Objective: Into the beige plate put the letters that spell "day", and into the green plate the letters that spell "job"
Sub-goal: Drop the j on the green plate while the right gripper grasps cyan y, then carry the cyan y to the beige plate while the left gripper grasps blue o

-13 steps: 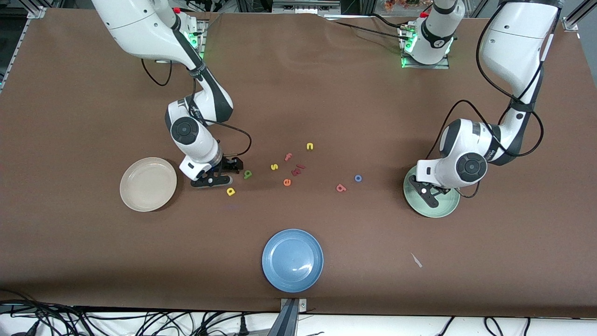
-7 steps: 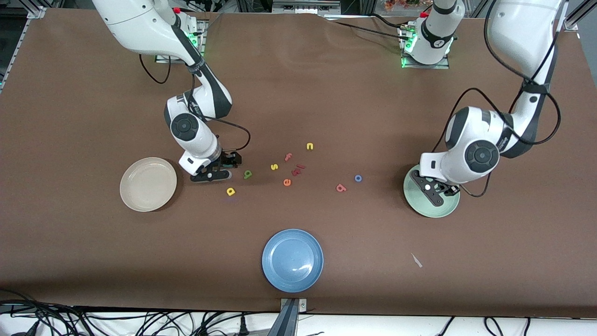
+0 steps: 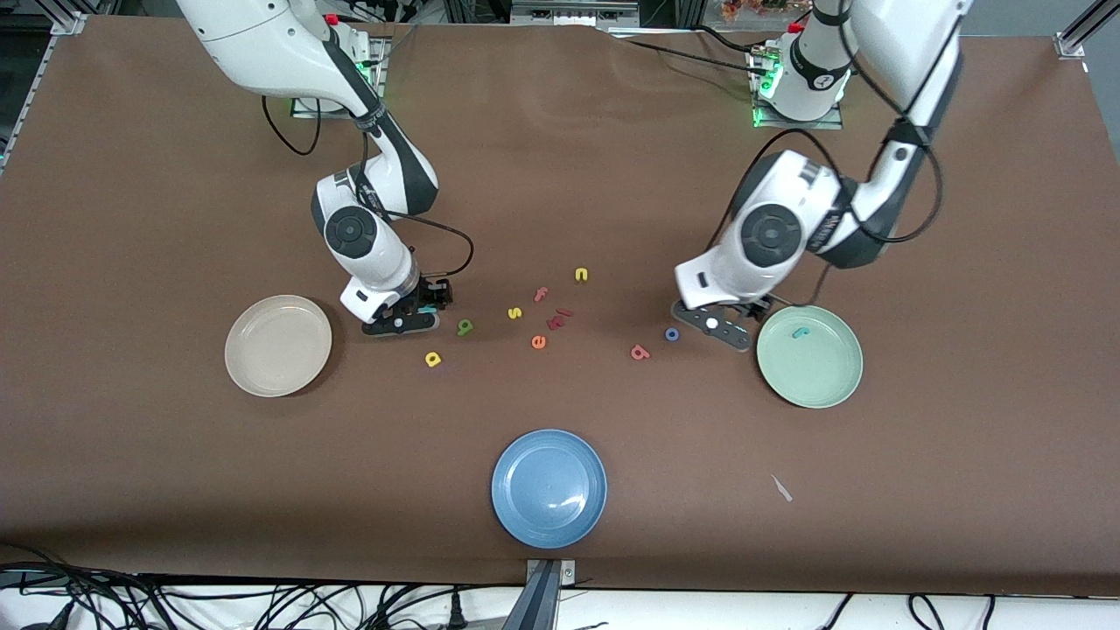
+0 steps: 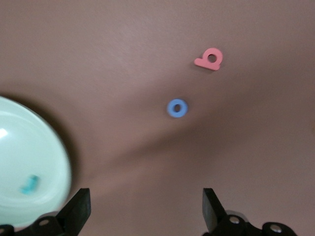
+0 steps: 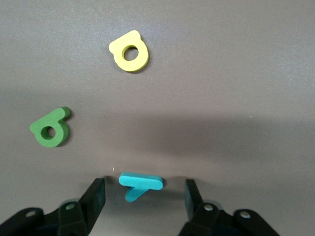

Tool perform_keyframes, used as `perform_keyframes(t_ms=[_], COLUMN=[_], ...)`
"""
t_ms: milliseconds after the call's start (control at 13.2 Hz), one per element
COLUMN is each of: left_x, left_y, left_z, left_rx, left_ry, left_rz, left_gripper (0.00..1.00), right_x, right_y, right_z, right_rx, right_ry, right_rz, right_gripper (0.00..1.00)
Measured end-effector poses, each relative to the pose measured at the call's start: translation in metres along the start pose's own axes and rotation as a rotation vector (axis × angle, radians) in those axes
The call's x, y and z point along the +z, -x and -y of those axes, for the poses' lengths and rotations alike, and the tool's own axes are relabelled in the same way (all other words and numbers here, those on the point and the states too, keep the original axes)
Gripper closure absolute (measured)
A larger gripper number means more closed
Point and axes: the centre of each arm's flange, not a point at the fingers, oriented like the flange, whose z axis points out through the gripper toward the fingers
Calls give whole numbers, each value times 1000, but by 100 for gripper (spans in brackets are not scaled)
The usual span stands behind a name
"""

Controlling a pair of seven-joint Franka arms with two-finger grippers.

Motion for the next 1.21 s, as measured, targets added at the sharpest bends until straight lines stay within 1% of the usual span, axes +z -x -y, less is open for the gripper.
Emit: perform_keyframes(t_ms=[76,151,227,302,378,454,529,680,832,907,983,1059,1134,1210], left_x=[9,17,25,31,39,51,64,81,82,82,82,84,88,91], left_y=[-4,-11,-19,-28,-38,-46,-51,-53,-54,-54,-54,-54,-53,-52], left_z=[-17,-30,-39,-43,-42,-38,-34,-28,-25,-23,-21,-20,-19,-17], left_rx=[-81,-146,-200,-245,-278,-297,-307,-315,-319,-317,-306,-293,-287,-288], left_ry=[2,6,13,25,45,65,77,84,85,81,66,48,39,36], left_rz=[8,12,13,2,-25,-56,-70,-67,-66,-68,-72,-75,-72,-67], left_gripper=[0,0,0,0,0,0,0,0,3,10,22,25,26,30], right_x=[0,0,0,-1,-1,-1,-1,-1,-2,-1,-1,-2,-2,-2], right_y=[0,0,0,-1,-1,-1,-1,-1,-1,-1,-1,-1,-1,-1], right_z=[0,0,0,0,0,0,1,4,7,8,8,8,8,8], right_rx=[0,0,0,0,0,0,-1,-5,-10,-10,-10,-10,-10,-10], right_ry=[0,0,-1,-2,-2,-2,-3,-7,-11,-11,-11,-11,-11,-11], right_rz=[0,-1,-3,-5,-6,-6,-8,-16,-25,-27,-27,-27,-27,-27], right_gripper=[26,31,31,35,37,44,44,55,56,57,58,61,61,61])
